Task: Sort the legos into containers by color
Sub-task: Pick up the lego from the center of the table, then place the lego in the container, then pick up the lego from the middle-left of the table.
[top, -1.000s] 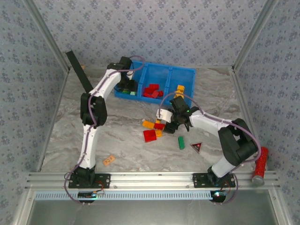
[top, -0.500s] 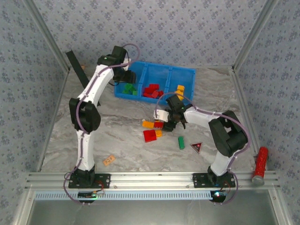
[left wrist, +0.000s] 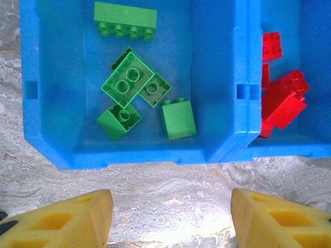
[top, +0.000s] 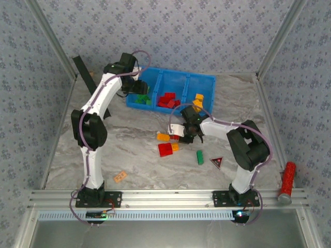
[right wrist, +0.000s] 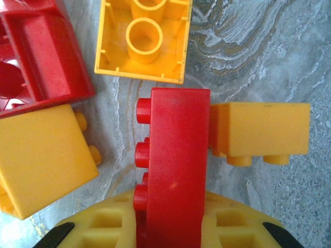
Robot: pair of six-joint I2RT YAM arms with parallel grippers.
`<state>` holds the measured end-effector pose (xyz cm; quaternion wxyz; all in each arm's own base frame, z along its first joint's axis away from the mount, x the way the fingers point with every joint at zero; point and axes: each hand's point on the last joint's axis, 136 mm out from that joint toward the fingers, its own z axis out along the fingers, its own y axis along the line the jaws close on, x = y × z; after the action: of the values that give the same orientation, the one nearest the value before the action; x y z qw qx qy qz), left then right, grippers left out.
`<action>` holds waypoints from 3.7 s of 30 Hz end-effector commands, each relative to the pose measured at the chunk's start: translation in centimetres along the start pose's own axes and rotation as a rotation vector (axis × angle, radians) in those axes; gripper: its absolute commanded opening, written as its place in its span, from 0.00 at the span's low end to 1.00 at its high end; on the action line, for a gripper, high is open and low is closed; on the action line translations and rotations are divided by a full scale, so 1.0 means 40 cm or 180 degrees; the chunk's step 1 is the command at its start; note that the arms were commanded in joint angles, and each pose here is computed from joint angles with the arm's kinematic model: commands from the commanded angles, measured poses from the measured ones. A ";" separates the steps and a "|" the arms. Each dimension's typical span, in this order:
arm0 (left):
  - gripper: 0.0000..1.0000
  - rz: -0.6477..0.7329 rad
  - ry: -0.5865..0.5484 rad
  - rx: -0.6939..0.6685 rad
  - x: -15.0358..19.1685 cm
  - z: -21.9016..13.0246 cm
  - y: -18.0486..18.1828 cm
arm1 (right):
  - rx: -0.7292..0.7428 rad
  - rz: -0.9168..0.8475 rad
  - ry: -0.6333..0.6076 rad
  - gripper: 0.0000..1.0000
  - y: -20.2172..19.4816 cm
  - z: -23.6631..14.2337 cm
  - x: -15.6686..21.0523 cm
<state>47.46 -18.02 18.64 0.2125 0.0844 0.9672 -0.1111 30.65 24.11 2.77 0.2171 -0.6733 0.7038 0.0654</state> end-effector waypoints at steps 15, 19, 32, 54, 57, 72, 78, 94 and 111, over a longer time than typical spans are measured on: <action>0.62 0.0004 -0.0241 0.0073 0.028 -0.115 0.007 | 0.0937 0.0267 -0.0401 0.08 -0.120 -0.258 -0.084; 0.64 0.0013 -0.0202 -0.0073 0.081 -0.138 0.032 | 0.1249 0.0378 -0.0598 0.08 -0.227 -0.290 -0.144; 0.69 -0.0225 0.0179 0.0017 0.290 -0.134 0.043 | 0.1566 0.0506 -0.0458 0.08 -0.453 -0.173 -0.266; 0.69 -0.0108 0.0893 0.0438 0.519 -0.044 -0.225 | 0.1675 0.0806 -0.0126 0.29 -0.540 0.030 -0.215; 0.69 -0.0059 0.0928 0.0449 0.530 -0.039 -0.260 | 0.1667 0.0823 -0.0138 0.37 -0.543 0.031 -0.212; 0.69 0.0810 0.1063 0.0534 0.562 -0.039 -0.507 | 0.1850 0.1005 -0.0394 0.57 -0.549 -0.127 -0.231; 0.69 0.1121 0.1171 0.0580 0.614 -0.015 -0.637 | 0.1905 0.1215 -0.0559 0.63 -0.536 -0.230 -0.224; 0.69 0.1263 0.1399 0.0563 0.706 0.121 -0.802 | 0.2017 0.1647 -0.0904 0.72 -0.483 -0.401 -0.152; 0.61 0.1200 0.1707 0.0419 0.765 0.228 -0.797 | 0.2334 0.2301 -0.1117 0.76 -0.414 -0.570 0.025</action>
<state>17.39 -47.18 3.33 -0.0211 0.3038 0.9465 -0.1069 42.70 14.00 24.83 0.4999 -0.2740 0.8214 -0.0146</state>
